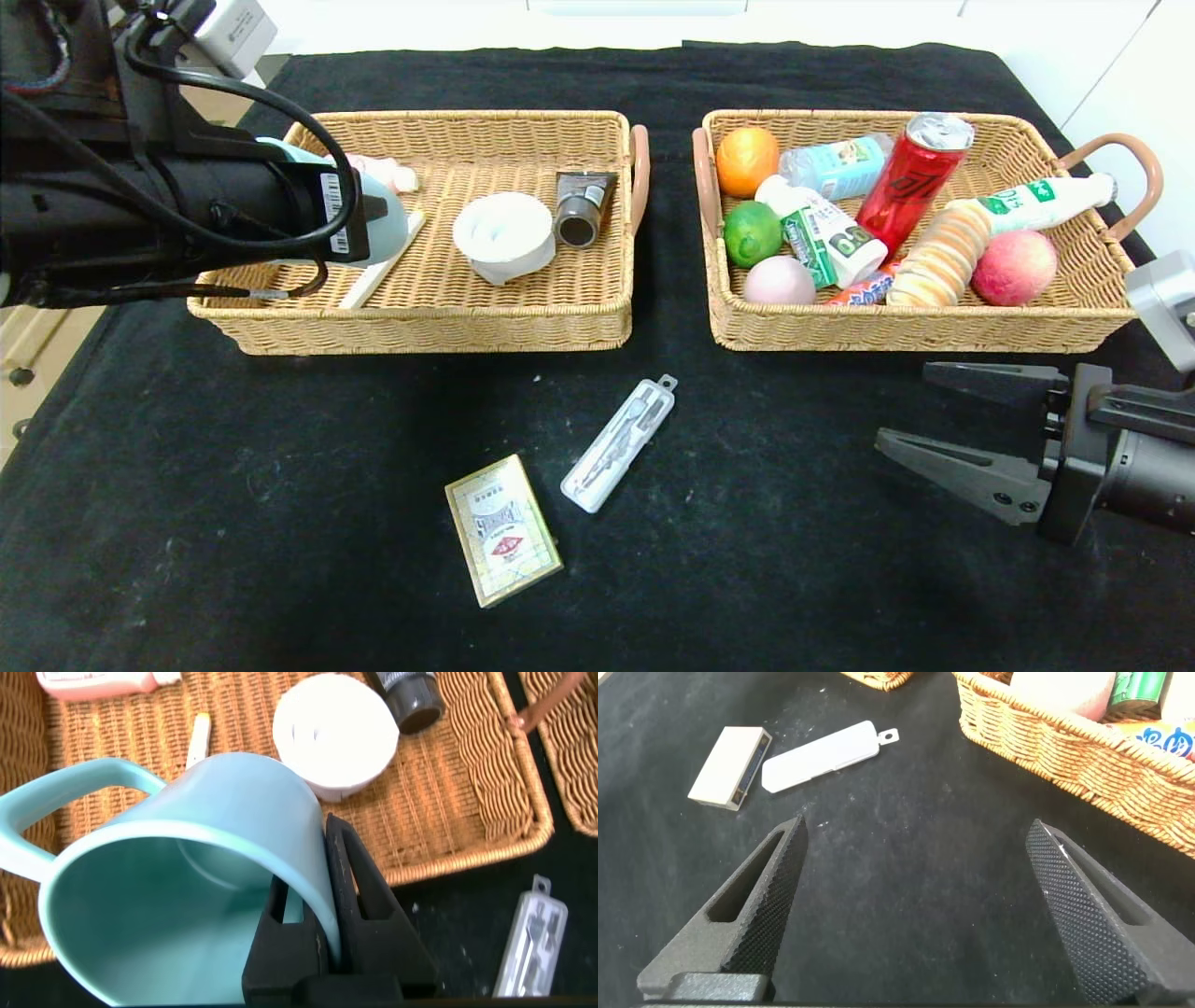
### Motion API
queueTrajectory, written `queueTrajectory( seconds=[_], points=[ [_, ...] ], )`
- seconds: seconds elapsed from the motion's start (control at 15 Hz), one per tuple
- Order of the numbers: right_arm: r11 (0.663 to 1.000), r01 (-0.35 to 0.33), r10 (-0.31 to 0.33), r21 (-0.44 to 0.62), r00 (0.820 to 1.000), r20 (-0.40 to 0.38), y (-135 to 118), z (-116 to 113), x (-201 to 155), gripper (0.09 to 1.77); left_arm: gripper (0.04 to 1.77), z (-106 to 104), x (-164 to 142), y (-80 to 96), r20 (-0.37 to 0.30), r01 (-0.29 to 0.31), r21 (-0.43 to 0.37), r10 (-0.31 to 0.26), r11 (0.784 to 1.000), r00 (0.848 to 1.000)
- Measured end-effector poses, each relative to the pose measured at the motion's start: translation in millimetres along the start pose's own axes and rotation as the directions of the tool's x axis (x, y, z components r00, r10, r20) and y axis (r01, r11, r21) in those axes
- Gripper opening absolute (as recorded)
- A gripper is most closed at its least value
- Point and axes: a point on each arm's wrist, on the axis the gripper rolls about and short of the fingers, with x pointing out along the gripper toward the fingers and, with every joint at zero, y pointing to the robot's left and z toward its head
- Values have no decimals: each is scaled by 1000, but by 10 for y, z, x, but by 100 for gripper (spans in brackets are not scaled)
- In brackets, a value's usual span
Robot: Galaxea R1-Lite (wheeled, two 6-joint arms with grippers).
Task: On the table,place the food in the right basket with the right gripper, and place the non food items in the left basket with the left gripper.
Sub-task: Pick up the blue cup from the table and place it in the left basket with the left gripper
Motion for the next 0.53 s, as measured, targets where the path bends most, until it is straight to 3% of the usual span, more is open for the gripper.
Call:
queueTrajectory(
  seconds=[0.53],
  points=[
    [1000,2,-2,0,1000,2,-3,4,-3,171,19,124,503,11,19,-25,-6,26,1000,999]
  ],
)
